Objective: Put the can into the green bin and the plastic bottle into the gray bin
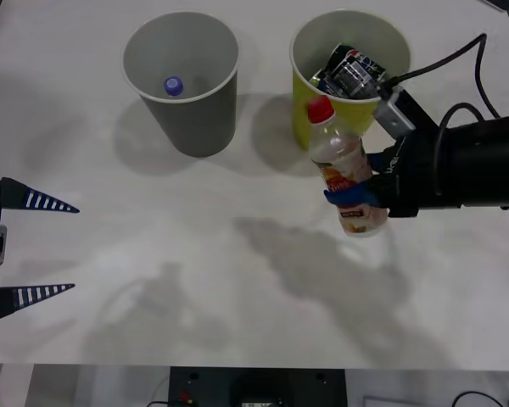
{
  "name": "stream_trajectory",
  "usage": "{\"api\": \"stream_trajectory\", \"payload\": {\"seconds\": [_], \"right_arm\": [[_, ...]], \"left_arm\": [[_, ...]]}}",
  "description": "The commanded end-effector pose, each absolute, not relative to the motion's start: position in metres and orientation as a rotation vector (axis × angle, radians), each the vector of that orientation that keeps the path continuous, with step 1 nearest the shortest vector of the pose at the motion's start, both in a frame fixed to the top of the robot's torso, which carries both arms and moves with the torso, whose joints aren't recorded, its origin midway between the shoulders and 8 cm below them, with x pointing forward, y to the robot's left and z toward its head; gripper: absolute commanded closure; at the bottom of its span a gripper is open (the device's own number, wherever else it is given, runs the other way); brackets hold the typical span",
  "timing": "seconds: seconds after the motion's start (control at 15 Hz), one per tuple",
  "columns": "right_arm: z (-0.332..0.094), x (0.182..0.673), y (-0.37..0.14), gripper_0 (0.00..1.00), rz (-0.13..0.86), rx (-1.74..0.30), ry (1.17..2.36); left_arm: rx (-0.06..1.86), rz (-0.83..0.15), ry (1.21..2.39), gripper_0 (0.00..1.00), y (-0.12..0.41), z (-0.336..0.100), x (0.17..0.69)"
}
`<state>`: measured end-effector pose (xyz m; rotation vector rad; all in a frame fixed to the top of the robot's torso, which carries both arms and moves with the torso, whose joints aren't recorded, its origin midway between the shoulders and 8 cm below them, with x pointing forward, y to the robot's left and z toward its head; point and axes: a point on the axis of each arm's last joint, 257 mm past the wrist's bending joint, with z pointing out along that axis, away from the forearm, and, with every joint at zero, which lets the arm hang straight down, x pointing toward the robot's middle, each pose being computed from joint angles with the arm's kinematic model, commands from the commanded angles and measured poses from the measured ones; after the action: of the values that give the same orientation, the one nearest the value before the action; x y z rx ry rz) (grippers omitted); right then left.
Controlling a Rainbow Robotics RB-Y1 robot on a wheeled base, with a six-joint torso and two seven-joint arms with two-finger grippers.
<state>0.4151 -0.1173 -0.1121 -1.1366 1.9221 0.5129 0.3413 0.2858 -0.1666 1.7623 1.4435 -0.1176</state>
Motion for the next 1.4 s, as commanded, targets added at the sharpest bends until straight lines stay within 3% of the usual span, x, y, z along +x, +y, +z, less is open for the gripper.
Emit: {"api": "stream_trajectory", "payload": {"seconds": [0.07,0.47,0.87,1.4], "right_arm": [[-0.095,0.419,-0.109,1.0,0.491,-1.163,1.925],[-0.05,0.437,-0.088,1.0,0.484,-1.289,1.921],[-0.013,0.481,-0.051,1.0,0.392,-1.36,1.924],[0.035,0.557,0.036,1.0,0.377,-1.262,1.949]], "left_arm": [[1.762,-0.118,1.444,0.02,0.286,-0.167,0.341],[1.762,-0.118,1.444,0.02,0.286,-0.167,0.341],[1.762,-0.118,1.444,0.02,0.286,-0.167,0.341],[1.762,-0.118,1.444,0.02,0.286,-0.167,0.341]]}}
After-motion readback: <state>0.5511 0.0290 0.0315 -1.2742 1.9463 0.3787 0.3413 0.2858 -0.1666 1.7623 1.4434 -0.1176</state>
